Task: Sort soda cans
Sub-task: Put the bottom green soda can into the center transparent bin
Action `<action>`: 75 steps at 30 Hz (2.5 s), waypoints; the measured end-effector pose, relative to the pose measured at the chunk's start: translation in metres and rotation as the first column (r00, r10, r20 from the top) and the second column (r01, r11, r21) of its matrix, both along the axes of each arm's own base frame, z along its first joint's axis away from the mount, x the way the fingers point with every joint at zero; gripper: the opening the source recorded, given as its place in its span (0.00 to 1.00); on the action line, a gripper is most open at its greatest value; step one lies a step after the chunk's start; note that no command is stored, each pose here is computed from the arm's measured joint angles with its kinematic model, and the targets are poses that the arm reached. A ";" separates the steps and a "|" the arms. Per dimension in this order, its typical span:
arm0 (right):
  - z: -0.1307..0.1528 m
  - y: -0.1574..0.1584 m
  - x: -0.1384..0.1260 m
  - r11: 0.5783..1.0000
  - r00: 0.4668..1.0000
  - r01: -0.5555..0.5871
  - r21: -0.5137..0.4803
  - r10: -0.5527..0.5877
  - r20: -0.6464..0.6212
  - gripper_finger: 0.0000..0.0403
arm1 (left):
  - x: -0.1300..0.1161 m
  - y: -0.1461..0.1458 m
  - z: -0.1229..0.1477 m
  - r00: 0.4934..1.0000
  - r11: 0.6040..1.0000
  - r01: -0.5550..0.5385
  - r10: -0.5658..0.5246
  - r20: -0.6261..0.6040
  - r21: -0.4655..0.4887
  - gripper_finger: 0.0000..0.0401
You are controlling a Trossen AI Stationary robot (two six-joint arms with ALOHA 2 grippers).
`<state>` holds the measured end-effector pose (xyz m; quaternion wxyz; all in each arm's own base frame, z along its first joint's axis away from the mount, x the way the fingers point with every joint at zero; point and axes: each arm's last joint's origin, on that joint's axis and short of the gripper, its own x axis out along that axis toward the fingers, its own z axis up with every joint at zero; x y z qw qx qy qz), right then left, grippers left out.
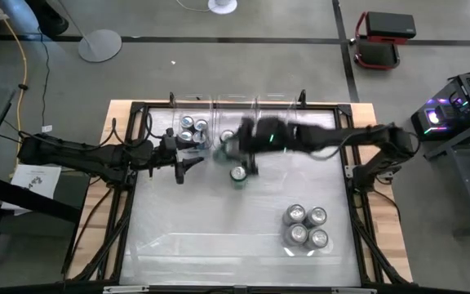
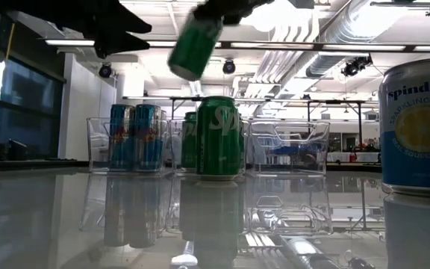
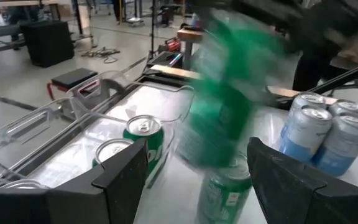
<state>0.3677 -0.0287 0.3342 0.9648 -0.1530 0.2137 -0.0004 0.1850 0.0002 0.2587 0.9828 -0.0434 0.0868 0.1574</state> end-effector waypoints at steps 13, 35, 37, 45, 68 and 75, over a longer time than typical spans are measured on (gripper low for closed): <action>-0.046 -0.147 -0.023 0.896 0.900 0.422 0.137 -0.397 -0.179 0.69 | 0.000 0.001 0.000 1.000 0.999 -0.022 0.022 -0.012 0.038 0.63; -0.101 -0.156 -0.011 0.898 0.864 0.408 0.165 -0.322 -0.386 0.75 | -0.001 0.012 0.001 0.993 0.993 -0.121 0.120 0.011 0.014 0.63; -0.102 -0.156 -0.011 0.896 0.862 0.411 0.167 -0.322 -0.391 0.77 | -0.001 0.012 0.001 0.993 0.993 -0.116 0.116 0.011 0.012 0.63; -0.109 -0.156 -0.010 0.897 0.856 0.403 0.182 -0.299 -0.421 0.78 | -0.001 0.012 0.001 0.994 0.994 -0.113 0.112 0.010 0.012 0.63; -0.112 -0.163 -0.015 0.883 0.855 0.406 0.236 -0.276 -0.438 0.85 | -0.001 0.011 0.001 0.994 0.994 -0.111 0.111 0.007 0.012 0.63; -0.112 -0.164 -0.015 0.885 0.858 0.405 0.229 -0.281 -0.430 0.86 | -0.001 0.011 0.001 0.994 0.994 -0.111 0.111 0.006 0.012 0.63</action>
